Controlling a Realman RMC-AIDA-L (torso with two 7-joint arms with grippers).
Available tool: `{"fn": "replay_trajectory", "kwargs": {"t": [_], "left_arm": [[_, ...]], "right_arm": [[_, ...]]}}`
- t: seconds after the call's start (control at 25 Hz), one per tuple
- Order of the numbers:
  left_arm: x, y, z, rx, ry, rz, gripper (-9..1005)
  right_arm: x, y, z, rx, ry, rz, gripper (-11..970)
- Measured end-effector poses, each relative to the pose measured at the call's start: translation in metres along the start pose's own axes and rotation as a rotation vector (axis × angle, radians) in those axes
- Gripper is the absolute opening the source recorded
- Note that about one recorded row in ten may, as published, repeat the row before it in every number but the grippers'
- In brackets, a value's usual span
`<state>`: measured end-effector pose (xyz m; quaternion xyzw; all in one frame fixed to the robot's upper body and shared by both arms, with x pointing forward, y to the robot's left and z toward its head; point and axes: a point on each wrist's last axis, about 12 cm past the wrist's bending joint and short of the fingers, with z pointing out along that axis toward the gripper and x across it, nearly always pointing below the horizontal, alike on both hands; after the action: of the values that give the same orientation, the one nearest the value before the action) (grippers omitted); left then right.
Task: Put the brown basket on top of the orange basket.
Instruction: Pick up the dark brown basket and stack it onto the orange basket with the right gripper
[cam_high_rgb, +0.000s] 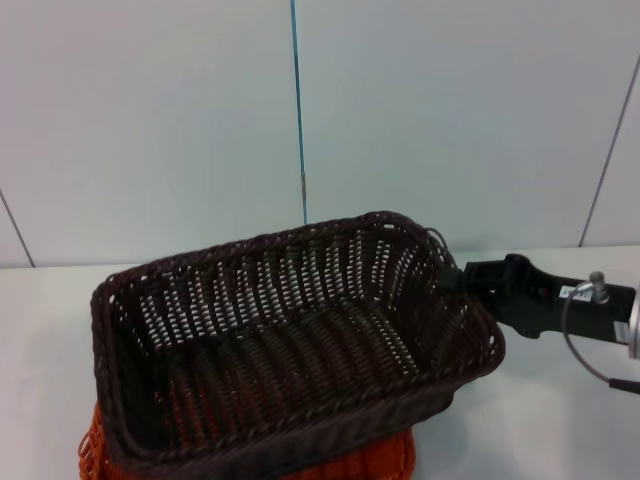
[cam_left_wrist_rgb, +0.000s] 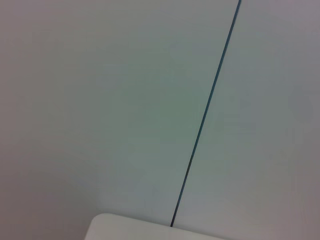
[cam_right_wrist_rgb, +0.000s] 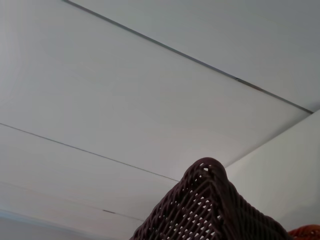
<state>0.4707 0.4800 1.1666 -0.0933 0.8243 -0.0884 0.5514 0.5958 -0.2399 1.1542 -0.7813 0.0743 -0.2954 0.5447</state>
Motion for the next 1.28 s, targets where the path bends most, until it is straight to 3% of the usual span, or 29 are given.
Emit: {"fn": "replay_trajectory", "kwargs": {"t": [0.68, 1.28], "left_arm": [[0.0, 0.0, -0.001, -0.001, 0.0, 0.0, 661], [0.001, 0.002, -0.002, -0.006, -0.001, -0.003, 661]], "right_arm": [[-0.031, 0.015, 0.013, -0.005, 0.08, 0.012, 188], [-0.056, 0.01, 0.025, -0.001, 0.128, -0.017, 188]]}}
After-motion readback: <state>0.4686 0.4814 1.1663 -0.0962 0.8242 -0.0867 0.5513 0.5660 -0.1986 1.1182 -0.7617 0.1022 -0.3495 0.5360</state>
